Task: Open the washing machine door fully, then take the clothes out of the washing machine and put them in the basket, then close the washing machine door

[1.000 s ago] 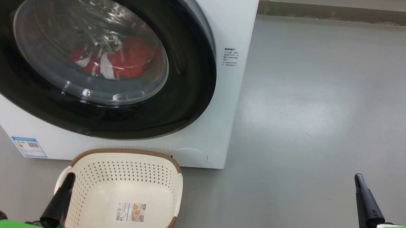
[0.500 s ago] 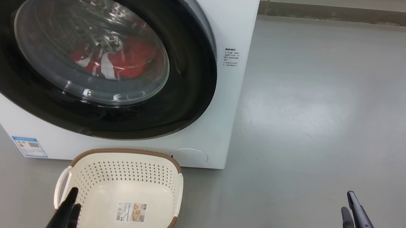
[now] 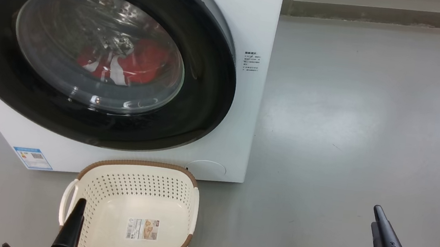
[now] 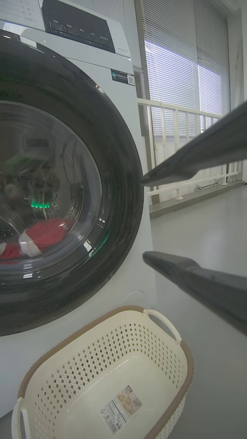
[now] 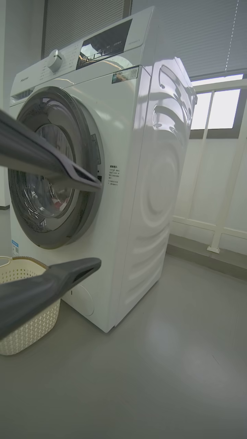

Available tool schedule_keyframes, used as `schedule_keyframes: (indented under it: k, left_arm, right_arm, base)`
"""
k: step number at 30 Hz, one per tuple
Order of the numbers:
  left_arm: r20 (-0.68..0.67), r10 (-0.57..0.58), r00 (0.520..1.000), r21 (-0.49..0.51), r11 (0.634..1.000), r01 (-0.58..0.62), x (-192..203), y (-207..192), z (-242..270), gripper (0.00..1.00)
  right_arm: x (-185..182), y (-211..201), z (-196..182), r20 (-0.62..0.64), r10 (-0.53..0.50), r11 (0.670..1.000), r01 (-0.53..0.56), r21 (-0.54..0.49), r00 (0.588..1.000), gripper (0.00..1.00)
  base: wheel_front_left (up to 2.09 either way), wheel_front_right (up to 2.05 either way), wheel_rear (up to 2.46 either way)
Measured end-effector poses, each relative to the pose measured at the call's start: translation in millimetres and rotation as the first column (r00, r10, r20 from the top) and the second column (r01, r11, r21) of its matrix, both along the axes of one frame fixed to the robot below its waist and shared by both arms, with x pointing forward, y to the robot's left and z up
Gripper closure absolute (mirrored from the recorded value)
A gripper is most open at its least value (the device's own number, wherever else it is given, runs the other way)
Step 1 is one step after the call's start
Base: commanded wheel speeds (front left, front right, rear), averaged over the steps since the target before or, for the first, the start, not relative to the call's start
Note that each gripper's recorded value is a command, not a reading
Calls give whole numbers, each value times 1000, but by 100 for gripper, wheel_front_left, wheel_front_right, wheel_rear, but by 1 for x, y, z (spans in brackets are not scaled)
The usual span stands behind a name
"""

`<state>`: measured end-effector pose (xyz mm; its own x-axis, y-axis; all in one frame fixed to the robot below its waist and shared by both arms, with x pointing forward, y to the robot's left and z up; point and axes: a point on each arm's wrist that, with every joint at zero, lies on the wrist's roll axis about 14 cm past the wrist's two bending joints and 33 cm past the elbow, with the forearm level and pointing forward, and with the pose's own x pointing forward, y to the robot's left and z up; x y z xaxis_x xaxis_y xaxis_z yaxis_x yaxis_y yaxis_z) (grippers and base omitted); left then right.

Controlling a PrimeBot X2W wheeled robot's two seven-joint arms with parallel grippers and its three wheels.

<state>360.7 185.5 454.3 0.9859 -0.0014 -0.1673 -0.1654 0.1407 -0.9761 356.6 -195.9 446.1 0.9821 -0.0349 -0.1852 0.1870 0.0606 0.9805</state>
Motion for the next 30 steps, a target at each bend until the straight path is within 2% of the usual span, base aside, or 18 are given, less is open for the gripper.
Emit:
schedule_keyframes:
  k: [11, 16, 30]
  left_arm:
    - [23, -20, 1000, 169, 986, 16, 2, 1, 8, 0]
    - [29, -38, 999, 264, 964, 29, 3, -1, 11, 0]
    - [33, -73, 997, 455, 889, 50, 0, -4, 15, 0]
  right_arm:
    - [0, -2, 2, -2, 22, 990, -22, -139, 1000, 0]
    - [1, -2, 2, -8, 47, 969, -47, -241, 999, 0]
    - [1, -2, 5, -9, 71, 916, -69, -396, 997, 0]
  base:
    - [0, 0, 0]
    - [0, 0, 0]
    - [0, 0, 0]
